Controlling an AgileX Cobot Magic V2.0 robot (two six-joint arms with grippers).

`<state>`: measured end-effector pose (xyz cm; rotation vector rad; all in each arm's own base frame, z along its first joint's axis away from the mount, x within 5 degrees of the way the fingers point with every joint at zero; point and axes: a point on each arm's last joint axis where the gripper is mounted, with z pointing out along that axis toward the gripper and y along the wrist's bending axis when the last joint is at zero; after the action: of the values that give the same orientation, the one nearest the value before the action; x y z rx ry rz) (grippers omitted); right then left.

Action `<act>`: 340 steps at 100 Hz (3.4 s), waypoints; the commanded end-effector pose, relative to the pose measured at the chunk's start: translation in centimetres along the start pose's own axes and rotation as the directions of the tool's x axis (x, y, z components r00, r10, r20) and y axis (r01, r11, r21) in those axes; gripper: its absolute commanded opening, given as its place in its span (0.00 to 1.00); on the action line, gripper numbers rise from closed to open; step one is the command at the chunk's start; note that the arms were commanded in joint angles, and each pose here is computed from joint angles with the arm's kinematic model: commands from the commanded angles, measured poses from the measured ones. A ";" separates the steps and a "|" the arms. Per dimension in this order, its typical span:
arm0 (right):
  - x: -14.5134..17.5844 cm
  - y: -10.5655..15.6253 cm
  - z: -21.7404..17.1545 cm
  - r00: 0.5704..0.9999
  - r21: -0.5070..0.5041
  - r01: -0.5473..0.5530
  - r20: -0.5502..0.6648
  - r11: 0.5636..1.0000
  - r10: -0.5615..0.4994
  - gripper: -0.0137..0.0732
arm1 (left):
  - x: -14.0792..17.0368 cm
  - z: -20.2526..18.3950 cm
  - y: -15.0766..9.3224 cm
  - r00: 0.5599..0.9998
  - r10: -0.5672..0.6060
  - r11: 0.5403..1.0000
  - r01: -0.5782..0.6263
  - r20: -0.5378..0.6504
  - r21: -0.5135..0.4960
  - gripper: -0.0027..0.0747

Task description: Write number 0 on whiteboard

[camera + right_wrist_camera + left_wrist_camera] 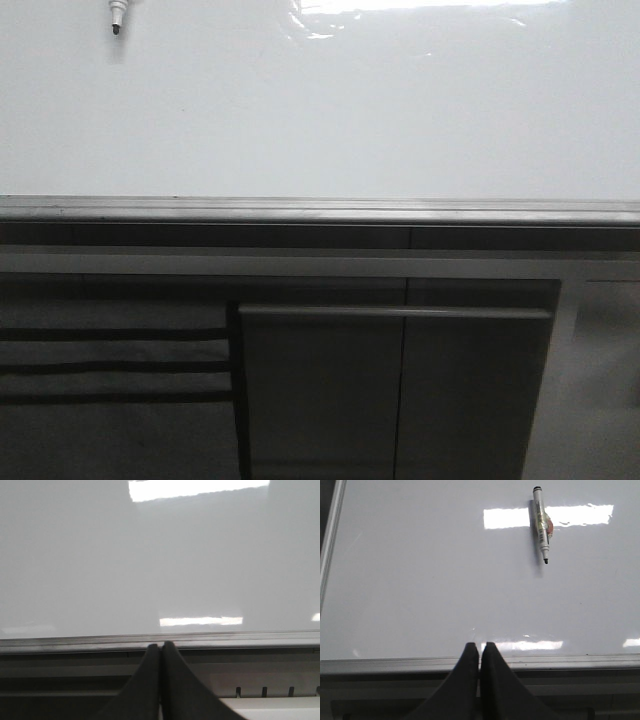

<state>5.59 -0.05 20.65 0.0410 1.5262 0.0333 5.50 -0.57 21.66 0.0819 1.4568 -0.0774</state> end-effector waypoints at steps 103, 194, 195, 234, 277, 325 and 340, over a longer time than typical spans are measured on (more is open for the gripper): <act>-16.2 0.5 -0.2 0.992 0.027 0.086 -0.090 0.996 -0.083 0.07 | -14.1 0.3 0.1 0.994 0.021 1.000 -0.020 -0.104 0.004 0.01; -16.1 0.5 0.8 0.986 0.023 0.077 -0.149 0.997 -0.073 0.52 | -13.5 2.4 -0.4 0.996 0.020 0.996 -0.012 -0.088 0.088 0.62; -16.1 0.5 0.8 0.987 0.023 0.077 -0.146 0.997 -0.073 0.52 | -13.5 2.4 -0.5 0.996 0.022 0.996 -0.014 -0.089 0.093 0.62; -16.3 1.5 3.6 0.938 -0.090 0.078 -0.332 0.993 -0.103 0.51 | -12.6 9.6 -4.0 0.953 0.067 0.956 0.023 -0.297 0.292 0.58; -16.6 3.1 5.7 0.904 -0.256 0.004 -0.413 0.967 -0.113 0.51 | -14.8 23.2 -7.6 0.913 0.097 0.958 0.022 -0.396 0.285 0.58; -16.5 3.1 5.7 0.900 -0.259 0.003 -0.420 0.966 -0.115 0.51 | -14.1 31.2 -7.1 0.877 0.064 0.979 0.037 -0.476 0.199 0.58; -16.5 3.1 5.7 0.900 -0.259 0.003 -0.420 0.966 -0.115 0.51 | -13.4 32.5 -6.9 0.866 0.063 0.982 0.035 -0.496 0.186 0.58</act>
<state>10.24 2.28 35.96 -0.2500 2.0453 0.2047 35.36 -10.99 35.79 0.3294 2.0863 -0.1732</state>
